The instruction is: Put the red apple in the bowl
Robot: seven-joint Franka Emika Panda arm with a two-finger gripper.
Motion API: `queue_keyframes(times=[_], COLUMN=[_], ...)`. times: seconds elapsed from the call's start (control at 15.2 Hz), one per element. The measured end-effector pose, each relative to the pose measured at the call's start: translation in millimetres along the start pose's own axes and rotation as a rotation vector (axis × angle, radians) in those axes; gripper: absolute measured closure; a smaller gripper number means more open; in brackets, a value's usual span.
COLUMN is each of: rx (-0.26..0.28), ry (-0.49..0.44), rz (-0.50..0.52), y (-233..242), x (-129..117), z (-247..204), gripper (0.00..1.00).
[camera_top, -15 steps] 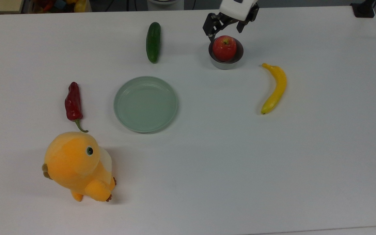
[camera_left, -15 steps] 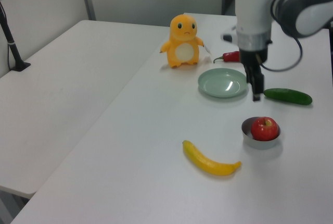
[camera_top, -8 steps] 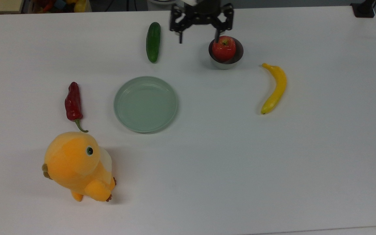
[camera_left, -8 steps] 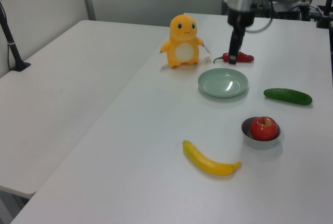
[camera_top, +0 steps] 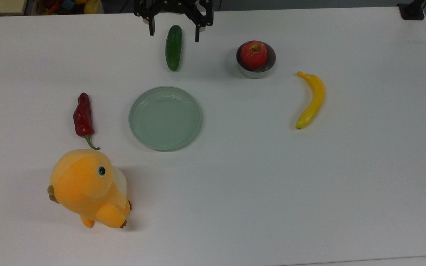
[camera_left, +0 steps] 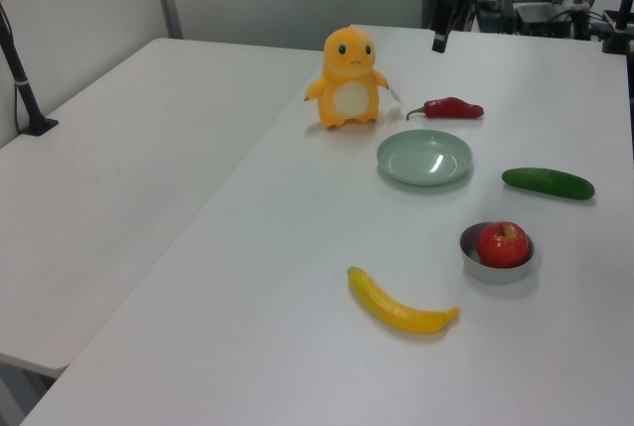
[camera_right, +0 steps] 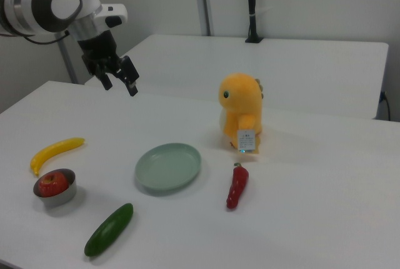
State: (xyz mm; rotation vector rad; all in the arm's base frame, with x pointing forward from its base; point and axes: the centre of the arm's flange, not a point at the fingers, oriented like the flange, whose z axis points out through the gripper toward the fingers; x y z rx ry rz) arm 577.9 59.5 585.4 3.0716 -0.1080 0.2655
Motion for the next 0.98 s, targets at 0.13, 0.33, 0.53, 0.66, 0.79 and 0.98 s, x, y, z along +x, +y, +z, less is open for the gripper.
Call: queue_keyframes(times=[0.13,0.33,0.53,0.66,0.79,0.98], rx=[-0.012,0.021,0.098,0.108,0.110,0.111], ry=[-0.057,-0.110,-0.115,-0.116,-0.116,-0.116], rz=[-0.027,-0.083,-0.055,-0.051,-0.054,-0.056], y=[3,5,18,20,18,17], x=[-8,-18,-17,-17,-17,-17], z=[0,-5,-7,-7,-7,-7], gripper=[0.00,0.00,0.00,0.00,0.00,0.00])
